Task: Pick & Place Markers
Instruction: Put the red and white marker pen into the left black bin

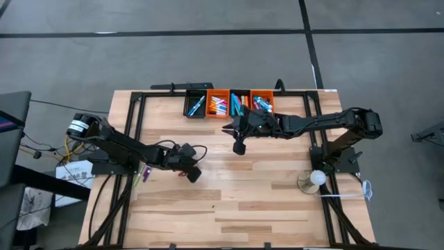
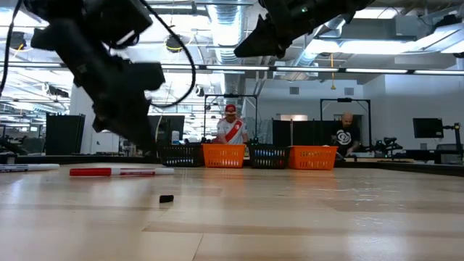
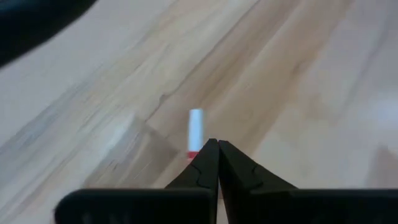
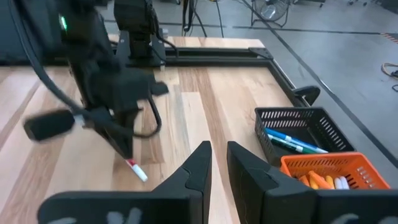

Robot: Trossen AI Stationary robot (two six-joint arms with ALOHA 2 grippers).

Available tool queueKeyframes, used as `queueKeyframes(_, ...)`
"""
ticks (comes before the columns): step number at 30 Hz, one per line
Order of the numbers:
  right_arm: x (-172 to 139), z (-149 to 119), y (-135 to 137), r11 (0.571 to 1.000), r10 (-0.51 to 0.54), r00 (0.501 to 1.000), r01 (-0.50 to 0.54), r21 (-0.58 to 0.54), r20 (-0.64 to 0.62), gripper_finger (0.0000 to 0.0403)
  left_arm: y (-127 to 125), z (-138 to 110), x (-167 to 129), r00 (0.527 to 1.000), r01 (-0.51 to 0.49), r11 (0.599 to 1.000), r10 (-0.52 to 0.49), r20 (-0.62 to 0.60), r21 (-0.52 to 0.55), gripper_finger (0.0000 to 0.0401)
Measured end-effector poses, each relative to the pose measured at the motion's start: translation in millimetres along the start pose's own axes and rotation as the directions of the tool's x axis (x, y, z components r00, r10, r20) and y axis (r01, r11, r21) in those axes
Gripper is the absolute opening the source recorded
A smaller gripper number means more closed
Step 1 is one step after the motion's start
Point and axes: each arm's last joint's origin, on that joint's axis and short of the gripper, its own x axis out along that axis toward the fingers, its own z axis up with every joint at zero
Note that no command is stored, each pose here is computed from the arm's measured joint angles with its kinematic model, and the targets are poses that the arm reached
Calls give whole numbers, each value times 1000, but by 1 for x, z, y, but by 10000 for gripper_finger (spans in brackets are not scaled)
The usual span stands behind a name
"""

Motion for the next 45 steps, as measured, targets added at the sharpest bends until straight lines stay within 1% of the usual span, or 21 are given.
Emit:
queueKeyframes(3, 0, -3, 0, 1000, 3, 1000, -4, -11, -27, 43, -3, 4, -11, 998, 61, 998, -61, 7, 7, 5)
queueKeyframes(6, 0, -5, 1, 1000, 6, 999, -7, -13, -51, 43, -5, 6, -20, 991, 132, 991, -131, -16, 17, 5)
queueKeyframes(10, 0, -6, 1, 1000, 8, 998, -9, -14, -63, 43, -7, 4, -20, 982, 182, 982, -179, -66, 44, 6)
queueKeyframes(14, 0, -6, 1, 1000, 9, 998, -10, -14, -63, 43, -6, -3, -9, 984, 149, 987, -141, -112, 66, 20)
queueKeyframes(19, 0, -6, 1, 1000, 11, 998, -12, -14, -62, 43, -4, -9, 3, 984, 107, 991, -95, -148, 75, 60)
queueKeyframes(21, 0, -6, 1, 1000, 11, 998, -12, -15, -62, 43, -4, -9, 3, 989, 86, 995, -78, -128, 60, 77)
queueKeyframes(24, 0, -6, 1, 1000, 11, 998, -12, -15, -62, 43, -5, -8, 1, 997, 46, 997, -42, -64, 62, 94)
queueKeyframes(28, 0, -6, 1, 1000, 12, 998, -13, -15, -65, 43, -6, -7, -2, 998, 39, 997, -37, -42, 64, 104)
queueKeyframes(36, 0, -7, 1, 1000, 13, 997, -14, -16, -76, 43, -4, -10, -1, 998, 10, 997, -5, -62, 77, 124)
queueKeyframes(41, 0, -7, 1, 1000, 13, 997, -14, -18, -76, 43, -2, -12, 2, 998, -25, 996, 30, -59, 85, 141)
queueKeyframes(45, 0, -7, 1, 1000, 13, 997, -14, -17, -77, 43, 4, -18, 4, 996, -56, 994, 62, -57, 95, 148)
